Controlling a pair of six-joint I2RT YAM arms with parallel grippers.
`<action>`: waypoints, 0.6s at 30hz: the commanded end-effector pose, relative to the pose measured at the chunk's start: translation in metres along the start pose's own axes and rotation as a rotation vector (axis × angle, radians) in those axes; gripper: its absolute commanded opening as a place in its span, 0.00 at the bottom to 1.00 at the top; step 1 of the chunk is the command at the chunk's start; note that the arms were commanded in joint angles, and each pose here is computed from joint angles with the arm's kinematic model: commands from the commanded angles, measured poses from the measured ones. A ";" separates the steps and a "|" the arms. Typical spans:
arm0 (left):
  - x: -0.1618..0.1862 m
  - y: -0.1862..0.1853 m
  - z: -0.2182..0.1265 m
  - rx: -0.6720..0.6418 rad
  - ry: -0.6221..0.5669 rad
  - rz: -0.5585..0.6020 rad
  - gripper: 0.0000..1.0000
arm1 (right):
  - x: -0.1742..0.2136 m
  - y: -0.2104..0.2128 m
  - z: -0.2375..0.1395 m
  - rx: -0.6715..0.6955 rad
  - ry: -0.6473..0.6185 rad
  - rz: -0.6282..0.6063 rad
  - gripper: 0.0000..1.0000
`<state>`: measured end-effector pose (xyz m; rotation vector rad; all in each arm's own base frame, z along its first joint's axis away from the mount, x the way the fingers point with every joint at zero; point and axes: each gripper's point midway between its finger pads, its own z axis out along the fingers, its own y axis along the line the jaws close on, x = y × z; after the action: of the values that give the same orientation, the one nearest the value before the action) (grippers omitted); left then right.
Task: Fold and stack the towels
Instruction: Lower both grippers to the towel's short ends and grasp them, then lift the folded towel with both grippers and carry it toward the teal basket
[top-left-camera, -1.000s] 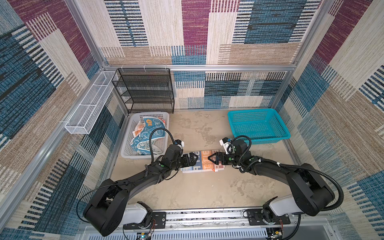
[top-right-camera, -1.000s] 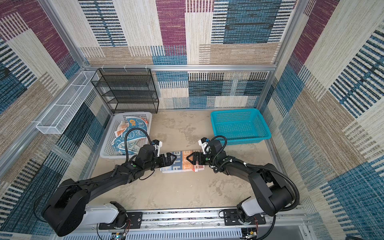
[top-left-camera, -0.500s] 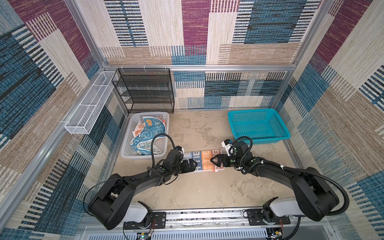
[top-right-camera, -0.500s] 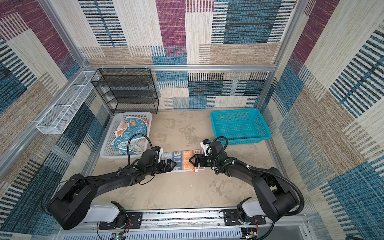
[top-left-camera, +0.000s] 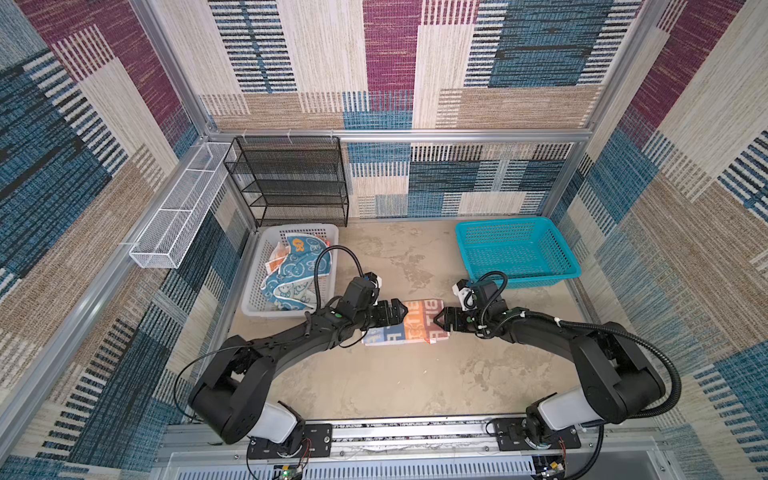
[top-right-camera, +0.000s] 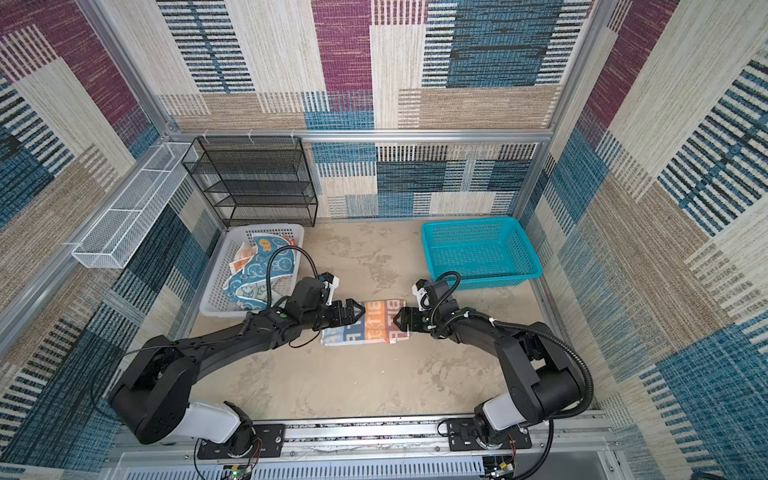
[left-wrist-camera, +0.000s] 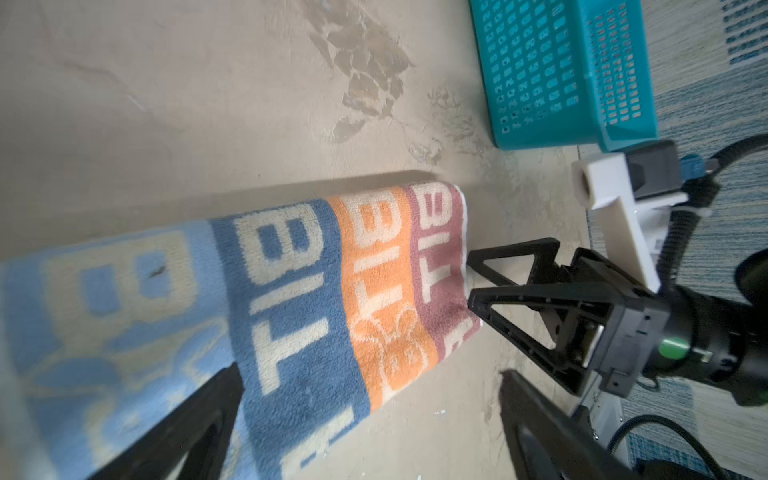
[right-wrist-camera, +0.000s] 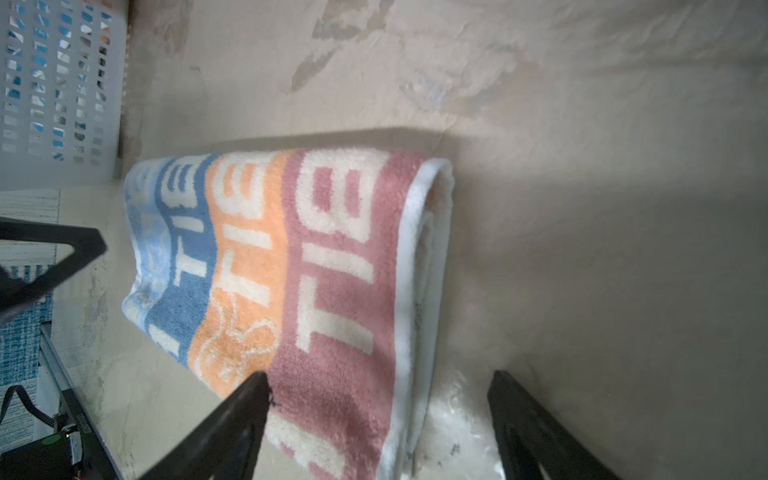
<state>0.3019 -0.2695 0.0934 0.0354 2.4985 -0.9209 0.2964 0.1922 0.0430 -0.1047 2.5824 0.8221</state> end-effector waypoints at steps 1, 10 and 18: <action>0.002 -0.012 0.015 0.064 0.030 -0.030 0.99 | 0.002 0.006 0.005 -0.046 0.013 0.015 0.79; 0.037 0.020 0.034 0.016 0.093 -0.073 0.99 | 0.020 0.011 0.022 -0.085 0.055 0.039 0.56; 0.048 0.031 0.034 -0.006 0.104 -0.076 0.99 | 0.009 0.011 0.024 -0.072 0.029 0.042 0.19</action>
<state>0.2945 -0.2854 0.0541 0.0843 2.4869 -1.0134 0.2949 0.2174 0.0289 -0.1130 2.5635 0.9533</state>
